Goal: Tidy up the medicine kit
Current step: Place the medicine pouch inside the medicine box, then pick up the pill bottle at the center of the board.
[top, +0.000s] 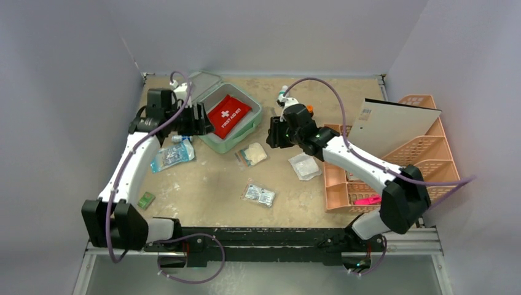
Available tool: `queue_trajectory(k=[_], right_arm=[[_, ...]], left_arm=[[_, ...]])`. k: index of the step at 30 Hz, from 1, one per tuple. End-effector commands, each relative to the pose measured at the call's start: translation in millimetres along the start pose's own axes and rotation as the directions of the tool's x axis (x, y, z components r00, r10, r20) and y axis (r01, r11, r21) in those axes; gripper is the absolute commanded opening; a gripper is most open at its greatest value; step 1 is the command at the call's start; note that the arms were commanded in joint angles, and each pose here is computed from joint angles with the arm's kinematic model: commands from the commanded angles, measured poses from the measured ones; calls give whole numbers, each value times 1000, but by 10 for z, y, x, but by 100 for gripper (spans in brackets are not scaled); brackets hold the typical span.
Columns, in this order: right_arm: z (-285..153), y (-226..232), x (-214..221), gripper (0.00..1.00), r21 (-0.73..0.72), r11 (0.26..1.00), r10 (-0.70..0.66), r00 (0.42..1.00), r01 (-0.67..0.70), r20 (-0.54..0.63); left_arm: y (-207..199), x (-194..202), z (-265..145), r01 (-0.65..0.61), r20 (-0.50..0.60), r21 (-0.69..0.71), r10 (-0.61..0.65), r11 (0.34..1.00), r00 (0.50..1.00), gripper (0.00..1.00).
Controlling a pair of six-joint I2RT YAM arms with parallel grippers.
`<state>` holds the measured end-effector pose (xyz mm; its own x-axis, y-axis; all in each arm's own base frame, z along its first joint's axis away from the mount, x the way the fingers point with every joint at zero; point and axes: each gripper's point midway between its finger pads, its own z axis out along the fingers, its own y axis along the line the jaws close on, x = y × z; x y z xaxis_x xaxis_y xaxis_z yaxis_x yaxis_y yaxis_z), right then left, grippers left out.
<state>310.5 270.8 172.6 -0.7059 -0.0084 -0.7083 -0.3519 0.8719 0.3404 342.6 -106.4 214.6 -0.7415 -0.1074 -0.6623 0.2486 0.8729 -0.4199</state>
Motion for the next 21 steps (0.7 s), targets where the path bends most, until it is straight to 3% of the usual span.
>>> queue_trajectory(k=[1, 5, 8, 13, 21], right_arm=[[267, 69, -82, 43, -24, 999, 24, 999, -23, 36], [526, 119, 73, 43, -64, 998, 18, 999, -20, -33], [644, 30, 27, 43, -11, 1000, -8, 1000, 8, -23], [736, -346, -456, 45, 234, 971, -69, 995, 50, 75], [552, -1202, -1020, 51, 576, 812, -202, 971, 94, 125]], left_arm=[[-88, 280, -135, -10, 23, 46, 9, 999, 1000, 67], [2, 564, -158, -30, 6, 21, 30, 999, 1000, 67], [66, 679, -163, -42, -15, -3, 42, 999, 999, 67], [72, 707, -198, -54, -12, -10, 54, 998, 998, 67], [111, 699, -260, -76, 2, -45, 77, 996, 997, 67]])
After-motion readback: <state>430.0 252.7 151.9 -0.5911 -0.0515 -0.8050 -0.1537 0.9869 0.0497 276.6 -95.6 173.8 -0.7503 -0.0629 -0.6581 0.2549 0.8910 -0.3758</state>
